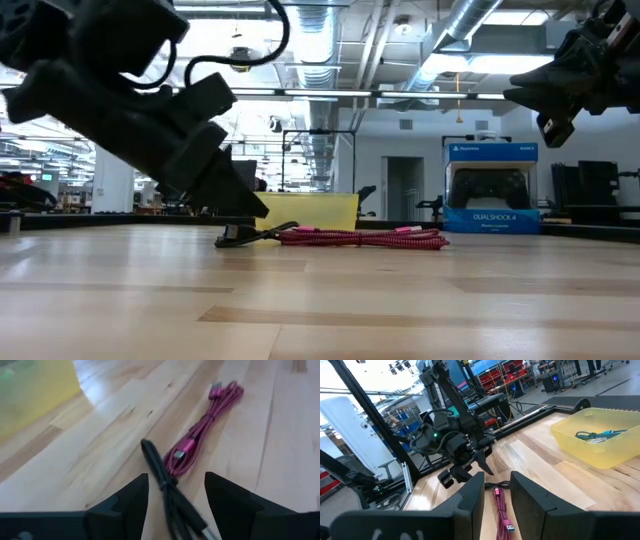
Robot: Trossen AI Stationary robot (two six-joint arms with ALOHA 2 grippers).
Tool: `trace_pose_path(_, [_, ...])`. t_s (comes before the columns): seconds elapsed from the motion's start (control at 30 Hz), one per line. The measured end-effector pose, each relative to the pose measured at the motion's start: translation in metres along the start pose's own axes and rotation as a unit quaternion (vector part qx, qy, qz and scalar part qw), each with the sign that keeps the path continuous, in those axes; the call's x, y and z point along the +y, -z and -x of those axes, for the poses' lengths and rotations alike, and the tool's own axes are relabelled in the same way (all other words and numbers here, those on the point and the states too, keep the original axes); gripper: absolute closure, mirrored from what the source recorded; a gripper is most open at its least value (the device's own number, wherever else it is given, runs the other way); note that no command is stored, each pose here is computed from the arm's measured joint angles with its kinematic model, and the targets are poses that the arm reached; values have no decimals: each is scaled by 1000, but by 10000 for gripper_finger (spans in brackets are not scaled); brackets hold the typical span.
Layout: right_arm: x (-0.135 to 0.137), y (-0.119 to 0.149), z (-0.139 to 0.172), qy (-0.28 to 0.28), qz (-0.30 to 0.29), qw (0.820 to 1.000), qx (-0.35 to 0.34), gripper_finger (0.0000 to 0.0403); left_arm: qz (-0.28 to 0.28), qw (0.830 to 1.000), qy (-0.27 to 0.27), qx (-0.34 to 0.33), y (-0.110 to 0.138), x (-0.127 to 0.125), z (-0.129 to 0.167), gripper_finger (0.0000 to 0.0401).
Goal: Pick and place USB-C Cables
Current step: Put the black charger cable into the yellow bin
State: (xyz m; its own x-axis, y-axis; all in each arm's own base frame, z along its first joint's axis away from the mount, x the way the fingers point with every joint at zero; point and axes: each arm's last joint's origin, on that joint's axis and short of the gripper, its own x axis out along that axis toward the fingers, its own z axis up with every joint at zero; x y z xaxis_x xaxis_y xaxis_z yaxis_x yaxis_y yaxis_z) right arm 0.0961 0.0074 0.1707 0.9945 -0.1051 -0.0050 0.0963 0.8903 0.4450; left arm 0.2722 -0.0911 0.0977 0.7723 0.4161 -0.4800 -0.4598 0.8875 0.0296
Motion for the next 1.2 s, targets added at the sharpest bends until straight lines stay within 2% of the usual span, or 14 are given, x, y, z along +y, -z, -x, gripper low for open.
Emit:
trace_pose_path(0.17, [0, 0, 0, 0, 0, 1000, 0, 284, -12, 1000, -16, -16, 15, -8, -1, 217])
trace_pose_path(0.33, [0, 0, 0, 0, 0, 1000, 0, 284, 12, 1000, -19, -10, 30, -10, -9, 217])
trace_pose_path(0.47, [0, 0, 0, 0, 0, 1000, 0, 284, 27, 999, -27, -12, 34, -10, -11, 217])
trace_pose_path(0.63, [0, 0, 0, 0, 1, 1000, 0, 284, 19, 999, -37, -10, 35, -9, -11, 223])
trace_pose_path(0.77, [0, 0, 0, 0, 2, 1000, 0, 284, 19, 999, -35, -5, 35, -9, -12, 255])
trace_pose_path(1.03, [0, 0, 0, 0, 1, 1000, 0, 284, 28, 999, -34, 1, 35, -7, -13, 360])
trace_pose_path(1.2, [0, 0, 0, 0, 1, 1000, 0, 284, 32, 999, -35, 1, 36, -7, -13, 361])
